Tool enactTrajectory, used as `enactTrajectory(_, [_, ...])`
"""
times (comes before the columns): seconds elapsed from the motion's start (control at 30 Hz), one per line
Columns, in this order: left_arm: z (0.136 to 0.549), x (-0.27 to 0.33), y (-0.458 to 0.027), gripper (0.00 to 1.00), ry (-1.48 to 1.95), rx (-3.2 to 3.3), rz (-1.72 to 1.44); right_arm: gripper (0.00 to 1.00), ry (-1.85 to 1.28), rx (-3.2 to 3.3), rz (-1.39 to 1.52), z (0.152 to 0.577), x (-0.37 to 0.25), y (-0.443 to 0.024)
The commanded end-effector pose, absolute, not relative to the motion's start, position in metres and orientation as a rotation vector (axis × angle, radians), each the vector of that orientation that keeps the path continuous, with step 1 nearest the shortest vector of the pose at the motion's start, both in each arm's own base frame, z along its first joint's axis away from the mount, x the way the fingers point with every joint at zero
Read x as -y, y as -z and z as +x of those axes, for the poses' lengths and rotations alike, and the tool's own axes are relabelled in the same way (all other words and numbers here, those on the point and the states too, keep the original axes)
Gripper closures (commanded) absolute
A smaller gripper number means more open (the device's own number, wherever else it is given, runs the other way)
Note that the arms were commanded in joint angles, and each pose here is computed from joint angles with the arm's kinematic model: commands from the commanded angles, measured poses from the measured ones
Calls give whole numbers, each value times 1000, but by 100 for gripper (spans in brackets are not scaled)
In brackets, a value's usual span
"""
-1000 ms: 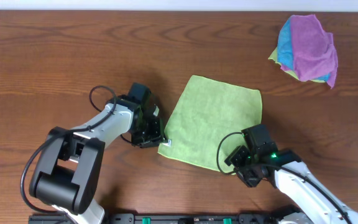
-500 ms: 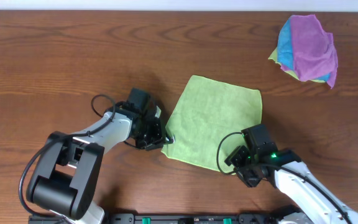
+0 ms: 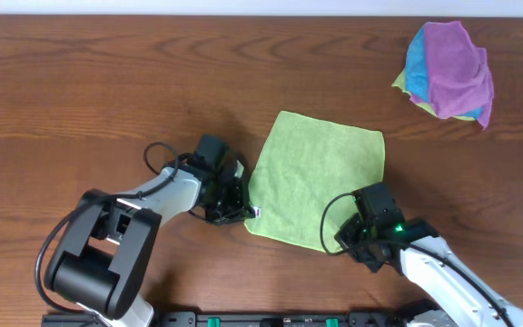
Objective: Fold the cloth
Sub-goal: 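Grasp the cloth's lower left and lower right corners with both grippers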
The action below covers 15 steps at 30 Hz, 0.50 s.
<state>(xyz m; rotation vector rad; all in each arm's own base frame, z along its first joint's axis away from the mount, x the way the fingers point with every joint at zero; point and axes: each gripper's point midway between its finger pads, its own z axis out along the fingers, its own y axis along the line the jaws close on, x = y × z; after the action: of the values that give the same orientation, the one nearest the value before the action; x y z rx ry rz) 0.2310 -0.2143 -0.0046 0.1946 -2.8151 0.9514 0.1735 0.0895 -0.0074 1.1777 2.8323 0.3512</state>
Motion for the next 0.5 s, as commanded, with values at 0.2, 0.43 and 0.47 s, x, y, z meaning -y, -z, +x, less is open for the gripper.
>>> enactTrajectory(0.2, [207,196,26,94,-830,2764,207,99,-217,-2879,1123,152,-72,7])
enactTrajectory(0.43, [191,189,11,94,-796,2731,176,99,-247,-2933,1143,123,-71,-9])
enactTrajectory(0.47, [190,191,7,94,-818,2722,174,99,-275,-2933,1140,123,-73,-11])
